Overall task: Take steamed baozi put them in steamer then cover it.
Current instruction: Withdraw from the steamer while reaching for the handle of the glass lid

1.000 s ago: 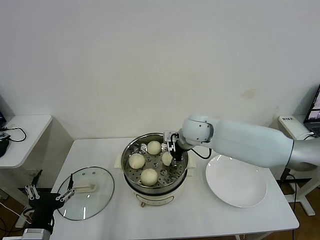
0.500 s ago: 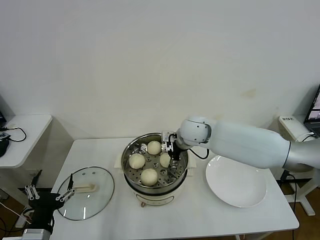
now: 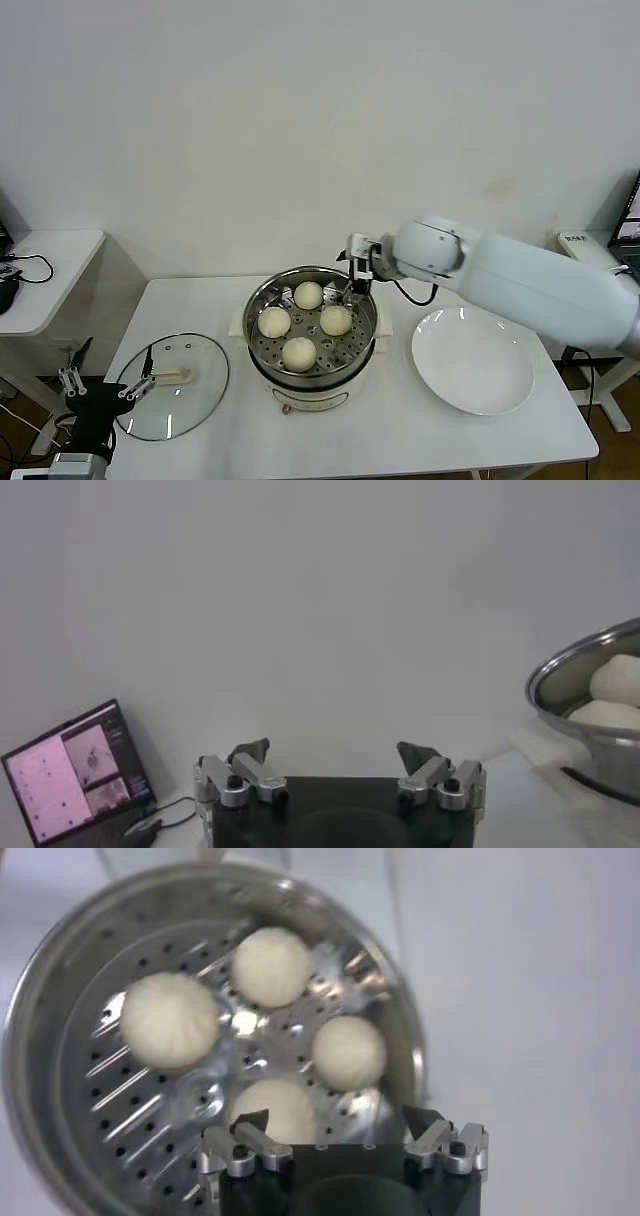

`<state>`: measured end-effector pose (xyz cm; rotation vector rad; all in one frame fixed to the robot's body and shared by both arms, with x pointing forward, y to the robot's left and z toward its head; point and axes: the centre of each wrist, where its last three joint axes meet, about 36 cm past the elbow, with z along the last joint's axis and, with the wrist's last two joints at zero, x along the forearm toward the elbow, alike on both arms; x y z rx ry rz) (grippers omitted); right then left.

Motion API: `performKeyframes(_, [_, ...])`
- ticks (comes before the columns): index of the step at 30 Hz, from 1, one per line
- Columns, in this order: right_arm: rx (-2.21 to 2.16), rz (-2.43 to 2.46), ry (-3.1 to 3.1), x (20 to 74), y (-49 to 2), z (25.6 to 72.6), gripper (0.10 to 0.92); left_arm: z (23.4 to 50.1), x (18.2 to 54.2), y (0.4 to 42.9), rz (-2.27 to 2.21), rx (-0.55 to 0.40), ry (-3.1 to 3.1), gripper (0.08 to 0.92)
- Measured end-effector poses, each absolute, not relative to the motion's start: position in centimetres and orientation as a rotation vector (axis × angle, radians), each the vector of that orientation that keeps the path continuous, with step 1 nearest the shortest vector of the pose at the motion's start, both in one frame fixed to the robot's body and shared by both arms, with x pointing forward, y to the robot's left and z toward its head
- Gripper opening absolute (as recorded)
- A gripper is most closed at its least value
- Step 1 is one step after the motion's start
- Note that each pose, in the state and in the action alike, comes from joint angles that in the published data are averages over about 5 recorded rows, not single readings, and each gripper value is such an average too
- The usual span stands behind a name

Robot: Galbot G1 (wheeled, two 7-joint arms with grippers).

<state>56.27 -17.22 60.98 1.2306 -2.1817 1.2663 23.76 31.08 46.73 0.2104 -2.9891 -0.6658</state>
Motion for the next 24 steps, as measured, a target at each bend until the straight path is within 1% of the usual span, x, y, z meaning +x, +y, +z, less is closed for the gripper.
performKeyframes(7, [1.099, 1.042, -2.673, 54.1, -21.3, 56.9, 0.823, 45.6, 24.1, 30.9, -0.637, 0.181, -3.013, 0.823])
performKeyframes(15, [0.907, 0.624, -3.134, 51.1, -25.1, 51.4, 0.823, 43.7, 24.7, 30.8, -0.622, 0.158, -3.055, 0.823])
performKeyframes(20, [0.653, 0.352, -3.323, 48.1, -28.7, 47.1, 0.823, 42.1, 25.2, 31.6, -0.741, 0.156, -3.035, 0.823])
performKeyframes(24, [0.392, 0.209, -3.378, 44.5, -31.4, 43.6, 0.823, 40.6, 25.2, 32.8, -0.950, 0.155, -2.959, 0.823])
